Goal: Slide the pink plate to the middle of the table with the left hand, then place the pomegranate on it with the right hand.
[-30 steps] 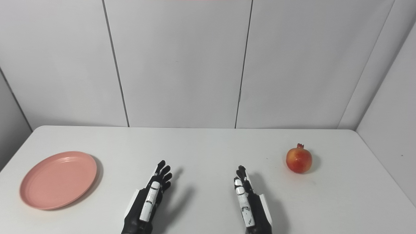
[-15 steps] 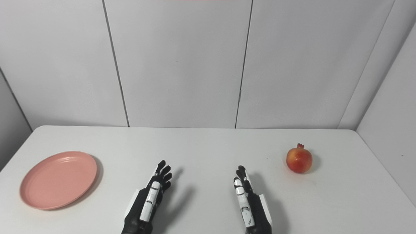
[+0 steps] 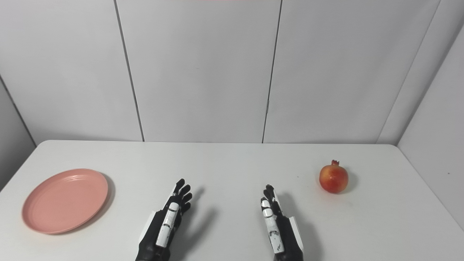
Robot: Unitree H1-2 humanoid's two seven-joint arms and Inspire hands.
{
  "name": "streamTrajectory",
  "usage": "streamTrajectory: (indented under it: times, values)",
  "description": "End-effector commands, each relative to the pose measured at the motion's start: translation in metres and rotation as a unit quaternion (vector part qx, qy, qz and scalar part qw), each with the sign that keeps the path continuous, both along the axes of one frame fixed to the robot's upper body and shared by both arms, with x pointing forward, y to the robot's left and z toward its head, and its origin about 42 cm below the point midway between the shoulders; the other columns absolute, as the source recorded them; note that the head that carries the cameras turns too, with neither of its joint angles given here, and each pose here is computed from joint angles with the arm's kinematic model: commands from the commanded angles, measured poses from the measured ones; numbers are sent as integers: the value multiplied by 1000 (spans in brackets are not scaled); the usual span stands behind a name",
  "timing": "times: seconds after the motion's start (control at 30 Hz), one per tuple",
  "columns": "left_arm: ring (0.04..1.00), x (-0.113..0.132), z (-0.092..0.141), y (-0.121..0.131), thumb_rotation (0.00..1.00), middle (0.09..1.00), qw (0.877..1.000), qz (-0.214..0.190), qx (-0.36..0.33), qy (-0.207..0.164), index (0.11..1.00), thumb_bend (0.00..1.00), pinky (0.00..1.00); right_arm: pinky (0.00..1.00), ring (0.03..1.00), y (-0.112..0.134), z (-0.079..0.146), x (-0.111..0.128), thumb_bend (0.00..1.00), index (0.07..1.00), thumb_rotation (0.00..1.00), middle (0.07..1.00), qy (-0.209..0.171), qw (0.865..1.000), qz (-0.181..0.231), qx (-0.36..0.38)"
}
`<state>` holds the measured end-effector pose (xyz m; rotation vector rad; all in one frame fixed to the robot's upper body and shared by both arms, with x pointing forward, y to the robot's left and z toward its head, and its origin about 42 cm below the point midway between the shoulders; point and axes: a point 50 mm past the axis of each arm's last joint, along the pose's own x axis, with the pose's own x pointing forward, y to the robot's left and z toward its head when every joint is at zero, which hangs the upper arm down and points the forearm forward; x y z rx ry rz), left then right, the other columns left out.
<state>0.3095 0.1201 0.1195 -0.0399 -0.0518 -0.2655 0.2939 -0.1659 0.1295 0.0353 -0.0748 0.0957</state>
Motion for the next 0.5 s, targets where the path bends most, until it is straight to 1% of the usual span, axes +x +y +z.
streamTrajectory:
  times: [0.0, 0.2, 0.47]
  values:
    - [962, 2, -4, -6, 1000, 974, 1000, -17, 7, 13, 981, 399, 961, 984, 967, 3, 11, 2, 287, 991, 1000, 983, -27, 1000, 4, 3]
    - [958, 3, -5, -5, 1000, 972, 1000, -17, 10, 11, 978, 405, 957, 983, 967, 3, 10, 3, 275, 994, 1000, 983, -27, 1000, 5, 9]
    - [956, 3, -5, -5, 1000, 970, 1000, -16, 10, 11, 977, 392, 953, 984, 967, 4, 11, 3, 284, 992, 1000, 983, -26, 1000, 4, 6]
